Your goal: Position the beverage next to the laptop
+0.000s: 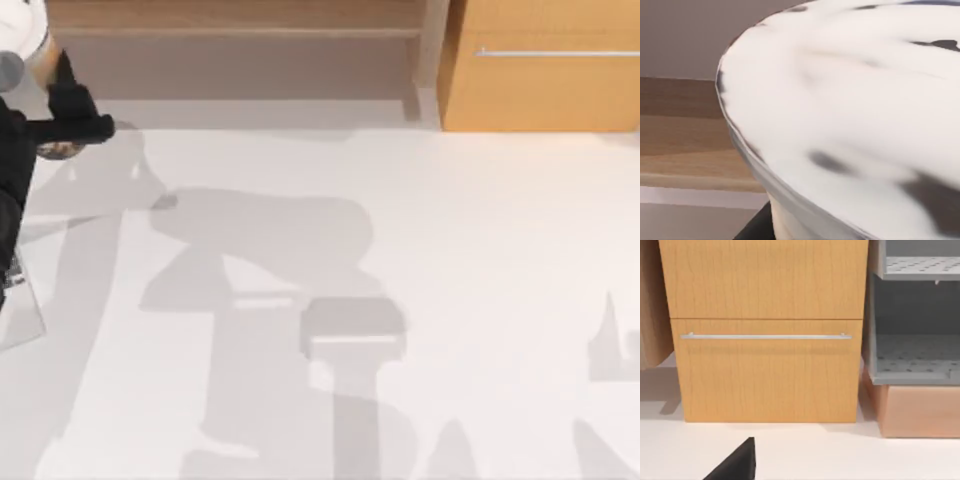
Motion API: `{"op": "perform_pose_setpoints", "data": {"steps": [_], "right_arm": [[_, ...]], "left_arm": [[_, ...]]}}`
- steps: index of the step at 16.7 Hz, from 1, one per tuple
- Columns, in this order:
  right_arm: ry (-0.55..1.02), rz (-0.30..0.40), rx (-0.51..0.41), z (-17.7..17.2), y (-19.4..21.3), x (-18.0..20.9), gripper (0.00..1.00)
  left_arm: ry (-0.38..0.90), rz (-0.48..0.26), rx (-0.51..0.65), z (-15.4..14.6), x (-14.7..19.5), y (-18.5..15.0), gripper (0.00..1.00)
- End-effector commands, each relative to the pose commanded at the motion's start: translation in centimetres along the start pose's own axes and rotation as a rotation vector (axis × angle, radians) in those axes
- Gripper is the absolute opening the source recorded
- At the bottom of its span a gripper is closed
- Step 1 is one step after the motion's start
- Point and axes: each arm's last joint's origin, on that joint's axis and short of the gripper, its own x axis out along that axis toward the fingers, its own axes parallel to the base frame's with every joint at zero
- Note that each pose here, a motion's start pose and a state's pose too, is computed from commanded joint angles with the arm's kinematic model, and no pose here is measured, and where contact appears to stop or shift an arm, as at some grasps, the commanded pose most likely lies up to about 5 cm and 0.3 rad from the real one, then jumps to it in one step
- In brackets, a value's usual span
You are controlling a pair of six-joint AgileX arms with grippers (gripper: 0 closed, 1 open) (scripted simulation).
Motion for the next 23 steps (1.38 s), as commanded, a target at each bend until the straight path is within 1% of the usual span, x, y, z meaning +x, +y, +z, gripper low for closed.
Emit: {"op": "perform_pose_setpoints", "data": {"steps": [3, 6, 14, 18, 23], "right_arm": [[0.0, 0.0, 0.0, 0.0, 0.0, 0.0, 1.0], [0.0, 0.0, 0.0, 0.0, 0.0, 0.0, 1.0], [0.0, 0.0, 0.0, 0.0, 0.0, 0.0, 1.0], [0.0, 0.0, 0.0, 0.0, 0.0, 0.0, 1.0], [0.0, 0.0, 0.0, 0.0, 0.0, 0.0, 1.0]], "left_arm": [[0.013, -0.001, -0.001, 0.4, -1.9, 0.0, 0.0], [0.051, -0.008, 0.003, 0.1, -4.0, 0.1, 0.0], [0.192, -0.039, 0.029, -2.4, -9.1, 0.6, 0.0], [0.233, -0.048, 0.037, -3.3, -10.5, 0.8, 0.0], [0.237, -0.049, 0.038, -3.4, -10.6, 0.9, 0.0]]}}
